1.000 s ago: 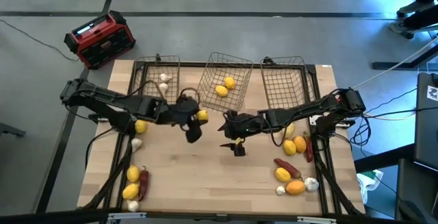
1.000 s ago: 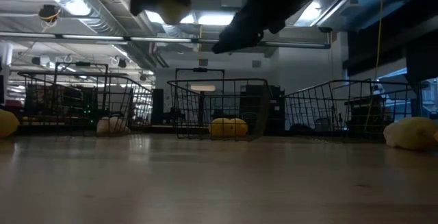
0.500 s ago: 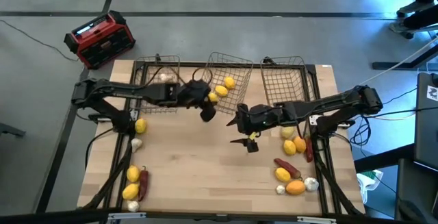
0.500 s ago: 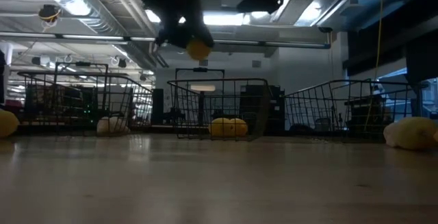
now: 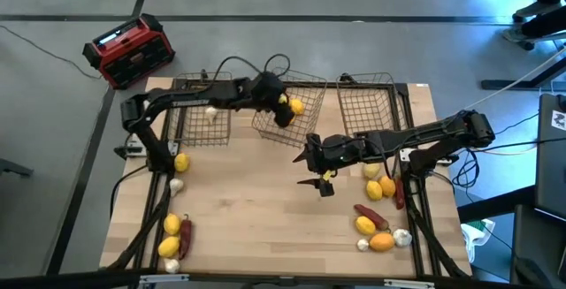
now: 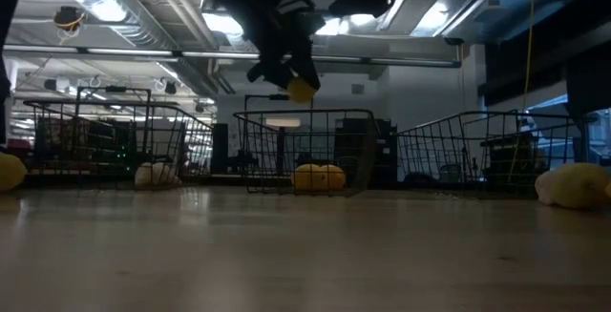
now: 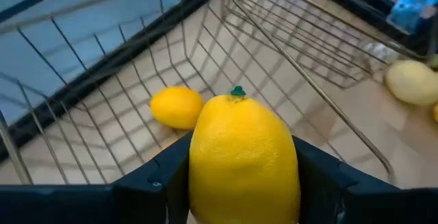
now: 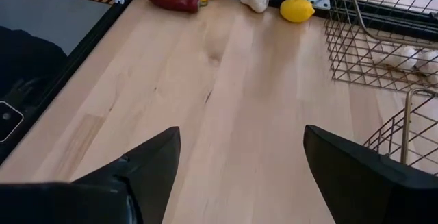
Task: Sort produce into baskets
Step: Put the lemon into the middle wire basket
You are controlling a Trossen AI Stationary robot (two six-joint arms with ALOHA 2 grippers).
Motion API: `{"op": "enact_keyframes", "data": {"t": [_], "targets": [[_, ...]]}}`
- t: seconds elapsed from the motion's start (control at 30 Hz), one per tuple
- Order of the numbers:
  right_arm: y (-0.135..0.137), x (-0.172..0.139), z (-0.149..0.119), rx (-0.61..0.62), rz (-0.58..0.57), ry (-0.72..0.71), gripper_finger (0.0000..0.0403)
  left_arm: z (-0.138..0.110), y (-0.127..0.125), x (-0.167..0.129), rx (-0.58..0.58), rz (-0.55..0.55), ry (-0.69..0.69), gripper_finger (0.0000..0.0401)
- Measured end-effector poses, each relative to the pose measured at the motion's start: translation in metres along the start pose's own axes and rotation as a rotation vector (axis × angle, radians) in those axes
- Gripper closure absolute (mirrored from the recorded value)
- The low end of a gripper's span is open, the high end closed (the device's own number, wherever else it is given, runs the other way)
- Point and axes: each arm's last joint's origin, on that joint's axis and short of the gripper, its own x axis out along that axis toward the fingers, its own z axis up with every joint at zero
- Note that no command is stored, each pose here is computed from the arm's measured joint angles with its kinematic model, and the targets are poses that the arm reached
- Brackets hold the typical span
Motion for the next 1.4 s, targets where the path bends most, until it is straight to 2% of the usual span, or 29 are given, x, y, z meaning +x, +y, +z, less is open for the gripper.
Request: {"op": "enact_keyframes", "data": {"t": [0.23, 0.43, 0.93, 1.27, 1.4], "targets": [[0.0, 0.0, -0.003, 0.005, 0.004, 0.036, 0.0095, 0.034, 0.016, 0.015, -0.018, 0.041, -0.032, 0.0213], [0.001, 0.0, -0.005, 0.011, 0.008, 0.055, 0.0095, 0.046, 0.027, 0.028, -0.038, 0.051, -0.037, 0.0213], [0.002, 0.005, -0.011, 0.046, 0.019, 0.098, 0.0095, 0.024, 0.037, 0.078, -0.039, 0.081, 0.075, 0.0212], [0.002, 0.004, -0.014, 0.051, 0.023, 0.138, 0.0095, 0.003, 0.031, 0.103, -0.052, -0.018, 0.2, 0.0212], [0.002, 0.004, -0.014, 0.051, 0.022, 0.135, 0.0095, 0.0, 0.022, 0.103, -0.003, -0.015, 0.207, 0.0212]]}}
